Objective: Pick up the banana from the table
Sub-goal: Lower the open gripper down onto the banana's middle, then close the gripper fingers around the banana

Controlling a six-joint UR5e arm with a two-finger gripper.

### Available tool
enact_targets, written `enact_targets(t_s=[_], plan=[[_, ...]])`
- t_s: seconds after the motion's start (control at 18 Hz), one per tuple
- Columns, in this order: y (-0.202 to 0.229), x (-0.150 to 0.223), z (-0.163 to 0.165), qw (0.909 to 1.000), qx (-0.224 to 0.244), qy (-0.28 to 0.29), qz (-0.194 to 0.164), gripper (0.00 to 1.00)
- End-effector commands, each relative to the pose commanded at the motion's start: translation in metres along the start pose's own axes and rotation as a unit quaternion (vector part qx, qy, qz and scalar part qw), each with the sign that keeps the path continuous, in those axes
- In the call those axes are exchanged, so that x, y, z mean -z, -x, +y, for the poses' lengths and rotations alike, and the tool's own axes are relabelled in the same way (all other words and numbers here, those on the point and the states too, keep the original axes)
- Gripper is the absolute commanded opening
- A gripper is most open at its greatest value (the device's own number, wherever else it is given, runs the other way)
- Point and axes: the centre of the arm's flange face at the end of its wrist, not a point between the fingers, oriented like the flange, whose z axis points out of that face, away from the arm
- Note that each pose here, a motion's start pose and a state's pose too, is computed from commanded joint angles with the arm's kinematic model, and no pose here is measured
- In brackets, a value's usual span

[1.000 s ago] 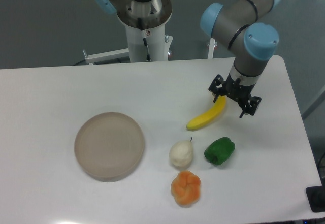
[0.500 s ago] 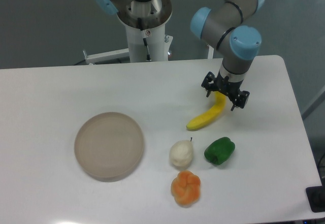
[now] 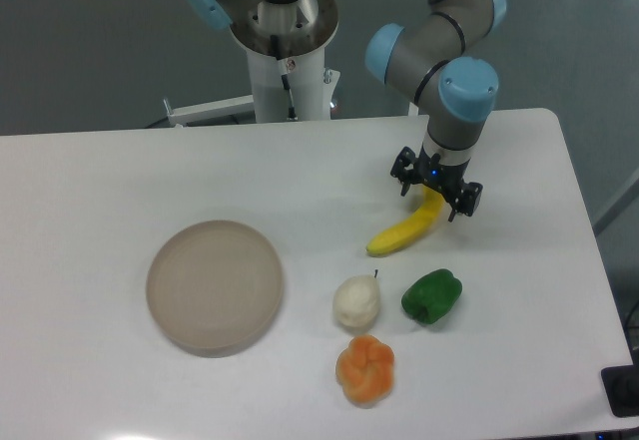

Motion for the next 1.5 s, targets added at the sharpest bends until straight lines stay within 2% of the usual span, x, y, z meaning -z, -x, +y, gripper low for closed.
enact_targets(t_s=[0.39, 0.67, 0.83, 0.89, 1.22, 1.5], plan=[[-0.003, -0.004, -0.0003, 1.0, 0.001, 0.002, 0.0, 0.98], [-0.0045, -0.006, -0.0007, 1.0, 0.002, 0.003, 0.003, 0.82], [-0.0032, -0.0044, -0.0019, 1.0, 0.002, 0.002, 0.0, 0.53], [-0.0032, -0.0044, -0.0019, 1.0, 0.002, 0.002, 0.0, 0.47], [-0.0012, -0.0026, -0.0041, 1.0, 0.001, 0.002, -0.002, 0.31], [0.0003, -0.001, -0.0046, 1.0, 0.0, 0.001, -0.003, 0.25]])
